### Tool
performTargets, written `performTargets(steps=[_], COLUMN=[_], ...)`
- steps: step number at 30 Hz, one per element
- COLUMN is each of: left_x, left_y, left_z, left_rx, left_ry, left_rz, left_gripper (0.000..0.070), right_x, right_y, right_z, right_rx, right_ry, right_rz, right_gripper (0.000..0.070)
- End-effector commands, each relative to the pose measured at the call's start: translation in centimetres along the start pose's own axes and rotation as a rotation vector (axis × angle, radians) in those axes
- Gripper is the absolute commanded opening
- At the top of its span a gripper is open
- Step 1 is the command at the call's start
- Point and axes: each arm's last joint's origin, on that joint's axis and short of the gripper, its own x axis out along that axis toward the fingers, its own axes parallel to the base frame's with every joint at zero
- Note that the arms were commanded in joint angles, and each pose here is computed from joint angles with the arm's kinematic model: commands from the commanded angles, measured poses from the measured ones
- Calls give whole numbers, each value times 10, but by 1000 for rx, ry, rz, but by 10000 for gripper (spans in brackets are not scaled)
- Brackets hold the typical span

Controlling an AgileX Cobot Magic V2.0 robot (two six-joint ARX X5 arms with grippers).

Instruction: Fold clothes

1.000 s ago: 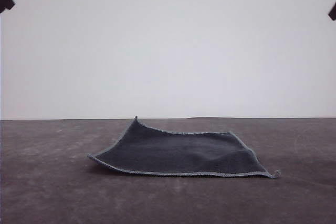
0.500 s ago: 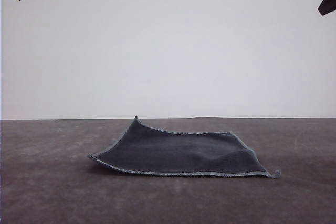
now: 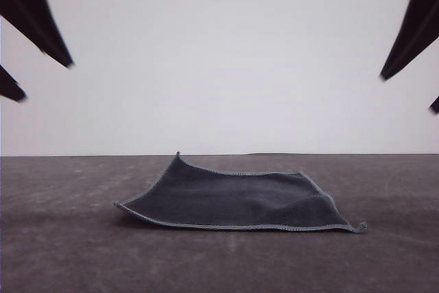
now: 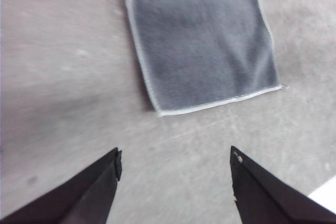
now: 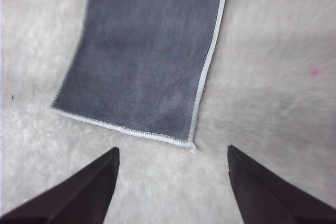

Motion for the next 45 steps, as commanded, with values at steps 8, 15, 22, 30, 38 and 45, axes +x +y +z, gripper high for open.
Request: performTargets(steps=[8,15,22,30,38,45], left_x=[58,101,142,181,205,207], left_y=[14,30,45,53,58,61], left_z=[31,61,92,129,150,156], left_rx=[-29,-47,-48,-43,-53,-37], left_ry=[32,63,91,101,125,69], left_rz=[-28,-26,-9,-37,-33,-41], left_gripper=[395,395,395,395,395,395], right_x=[59,100,128,157,188,211], right_y=[-20,-54,-80,-88,-90,-89], right_z=[28,34,52,95,130,144], right_rx=[92,183,250,255,245,239], right_ry=[46,93,111,114,125,138], right_rz=[77,124,175,222,277,306], right_gripper=[412,412,412,412,412,412])
